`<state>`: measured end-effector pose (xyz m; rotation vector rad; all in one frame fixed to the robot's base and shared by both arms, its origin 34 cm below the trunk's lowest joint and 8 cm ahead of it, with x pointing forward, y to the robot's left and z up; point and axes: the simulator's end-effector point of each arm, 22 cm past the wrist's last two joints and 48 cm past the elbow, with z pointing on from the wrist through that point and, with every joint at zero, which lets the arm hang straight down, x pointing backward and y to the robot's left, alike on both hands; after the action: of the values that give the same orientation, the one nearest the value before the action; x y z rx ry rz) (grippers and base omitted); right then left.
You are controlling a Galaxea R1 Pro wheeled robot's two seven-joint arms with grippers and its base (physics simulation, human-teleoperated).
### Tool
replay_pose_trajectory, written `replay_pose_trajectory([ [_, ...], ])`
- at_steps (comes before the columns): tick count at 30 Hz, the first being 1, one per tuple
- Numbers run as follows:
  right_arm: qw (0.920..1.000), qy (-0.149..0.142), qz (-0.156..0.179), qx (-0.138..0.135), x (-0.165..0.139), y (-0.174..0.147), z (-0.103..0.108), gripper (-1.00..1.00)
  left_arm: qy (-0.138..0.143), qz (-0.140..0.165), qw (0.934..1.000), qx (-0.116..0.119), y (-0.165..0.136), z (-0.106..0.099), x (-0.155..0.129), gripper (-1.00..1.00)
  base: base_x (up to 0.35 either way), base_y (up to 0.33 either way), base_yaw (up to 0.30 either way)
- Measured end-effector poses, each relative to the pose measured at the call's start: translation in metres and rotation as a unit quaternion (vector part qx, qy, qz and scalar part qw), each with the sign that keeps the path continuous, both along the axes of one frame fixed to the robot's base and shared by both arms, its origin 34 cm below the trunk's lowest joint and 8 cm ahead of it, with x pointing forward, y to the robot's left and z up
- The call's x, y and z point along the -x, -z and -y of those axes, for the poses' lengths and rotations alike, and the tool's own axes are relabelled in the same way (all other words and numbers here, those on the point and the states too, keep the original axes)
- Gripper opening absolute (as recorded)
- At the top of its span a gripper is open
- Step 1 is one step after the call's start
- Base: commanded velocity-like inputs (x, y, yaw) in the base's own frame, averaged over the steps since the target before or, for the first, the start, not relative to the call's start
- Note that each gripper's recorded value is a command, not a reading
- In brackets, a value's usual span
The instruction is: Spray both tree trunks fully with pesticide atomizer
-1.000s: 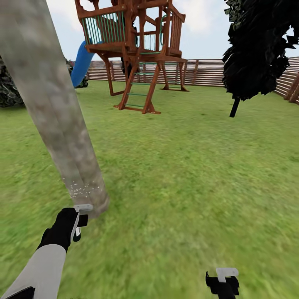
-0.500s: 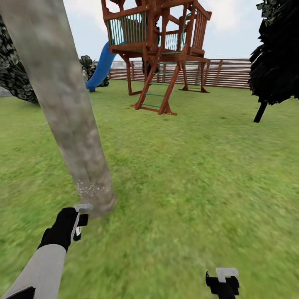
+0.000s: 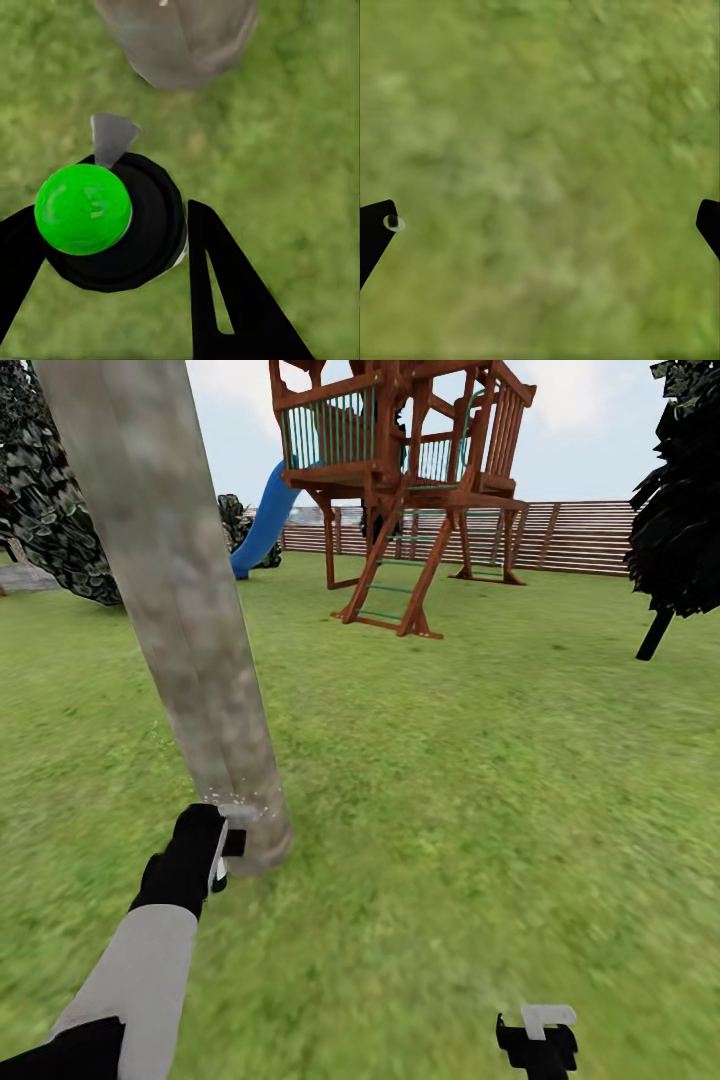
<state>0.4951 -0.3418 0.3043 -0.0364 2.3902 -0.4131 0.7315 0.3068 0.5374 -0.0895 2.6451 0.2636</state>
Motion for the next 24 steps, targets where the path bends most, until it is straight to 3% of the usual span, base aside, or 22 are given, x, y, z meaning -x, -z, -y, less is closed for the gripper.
replay_pose_trajectory([
  [3,1.0000,0.000,0.000,0.000,0.000,0.000,0.000,1.00,-0.029,-0.003,0.9992,-0.027,-0.005,-0.053,0.006,-1.00,0.000,0.000,0.000],
  [5,1.0000,0.000,0.000,0.000,0.000,0.000,0.000,1.00,-0.037,-0.004,0.9990,-0.024,-0.003,-0.062,0.009,-1.00,0.000,0.000,0.000],
  [8,1.0000,0.000,0.000,0.000,0.000,0.000,-0.001,1.00,-0.035,-0.004,0.9992,-0.022,-0.002,-0.059,0.009,-1.00,0.000,0.000,0.015],
  [14,1.0000,-0.001,0.000,0.000,0.000,0.000,-0.001,1.00,-0.034,-0.003,0.9992,-0.019,-0.001,-0.057,0.009,-1.00,0.002,-0.002,0.245],
  [24,1.0000,0.001,0.001,0.001,0.000,-0.001,0.001,1.00,-0.028,-0.002,0.9995,-0.013,-0.002,-0.045,0.007,-1.00,0.139,-0.218,0.027],
])
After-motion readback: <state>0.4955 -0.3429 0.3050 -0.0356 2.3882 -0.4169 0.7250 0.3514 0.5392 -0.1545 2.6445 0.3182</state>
